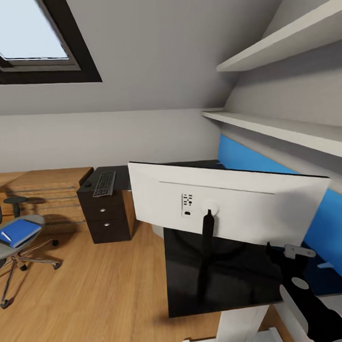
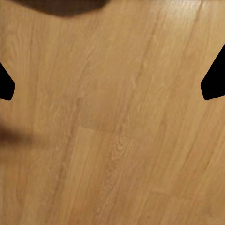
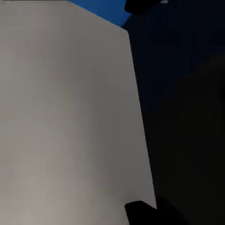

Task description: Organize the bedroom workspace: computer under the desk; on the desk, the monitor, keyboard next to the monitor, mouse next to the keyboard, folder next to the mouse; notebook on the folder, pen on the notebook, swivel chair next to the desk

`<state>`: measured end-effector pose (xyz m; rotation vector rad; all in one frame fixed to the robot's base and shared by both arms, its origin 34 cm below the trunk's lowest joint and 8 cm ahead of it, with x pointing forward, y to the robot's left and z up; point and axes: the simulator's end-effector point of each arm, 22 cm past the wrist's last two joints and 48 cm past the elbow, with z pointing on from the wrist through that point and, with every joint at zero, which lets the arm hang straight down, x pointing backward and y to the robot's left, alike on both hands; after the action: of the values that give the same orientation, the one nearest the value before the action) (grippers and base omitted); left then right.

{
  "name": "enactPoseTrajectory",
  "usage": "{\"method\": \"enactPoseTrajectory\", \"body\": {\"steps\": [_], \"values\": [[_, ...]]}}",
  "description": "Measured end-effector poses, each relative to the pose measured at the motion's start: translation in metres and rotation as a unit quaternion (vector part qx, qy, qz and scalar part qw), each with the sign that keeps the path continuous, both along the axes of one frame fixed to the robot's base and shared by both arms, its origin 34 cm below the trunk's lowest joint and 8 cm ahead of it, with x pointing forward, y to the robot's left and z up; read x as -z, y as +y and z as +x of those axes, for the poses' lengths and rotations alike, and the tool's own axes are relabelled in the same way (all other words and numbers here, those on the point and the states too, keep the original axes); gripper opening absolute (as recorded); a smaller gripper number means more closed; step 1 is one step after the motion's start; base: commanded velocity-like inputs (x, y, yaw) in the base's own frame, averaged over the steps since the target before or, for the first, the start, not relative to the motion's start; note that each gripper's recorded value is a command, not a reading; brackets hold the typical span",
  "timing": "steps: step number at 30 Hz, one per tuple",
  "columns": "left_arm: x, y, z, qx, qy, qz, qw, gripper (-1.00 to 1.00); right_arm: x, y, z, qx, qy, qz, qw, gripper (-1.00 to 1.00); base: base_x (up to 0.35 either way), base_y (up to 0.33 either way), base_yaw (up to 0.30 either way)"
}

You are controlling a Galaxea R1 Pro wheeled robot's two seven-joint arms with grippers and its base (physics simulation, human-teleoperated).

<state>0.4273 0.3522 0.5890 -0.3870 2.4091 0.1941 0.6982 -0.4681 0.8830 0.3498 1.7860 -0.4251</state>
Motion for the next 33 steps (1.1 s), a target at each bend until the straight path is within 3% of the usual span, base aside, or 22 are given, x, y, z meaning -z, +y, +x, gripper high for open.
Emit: {"method": "enactPoseTrajectory", "body": {"steps": [9,25,33], "values": [[0.002,0.0,-0.003,0.0,0.006,0.0,1.0,1.0,0.0,0.004,0.002,-0.002,-0.001,-0.001,1.0,1.0,-0.041,-0.141,0.087],[0.008,0.0,-0.009,0.001,0.016,-0.001,0.9999,1.0,0.01,0.007,0.002,-0.006,0.007,-0.002,1.0,1.0,-0.226,-0.177,0.206],[0.008,0.0,-0.009,0.002,0.016,0.0,0.9999,1.0,0.011,0.01,0.003,-0.009,0.007,-0.002,0.9999,1.0,0.149,-0.012,0.083]]}}
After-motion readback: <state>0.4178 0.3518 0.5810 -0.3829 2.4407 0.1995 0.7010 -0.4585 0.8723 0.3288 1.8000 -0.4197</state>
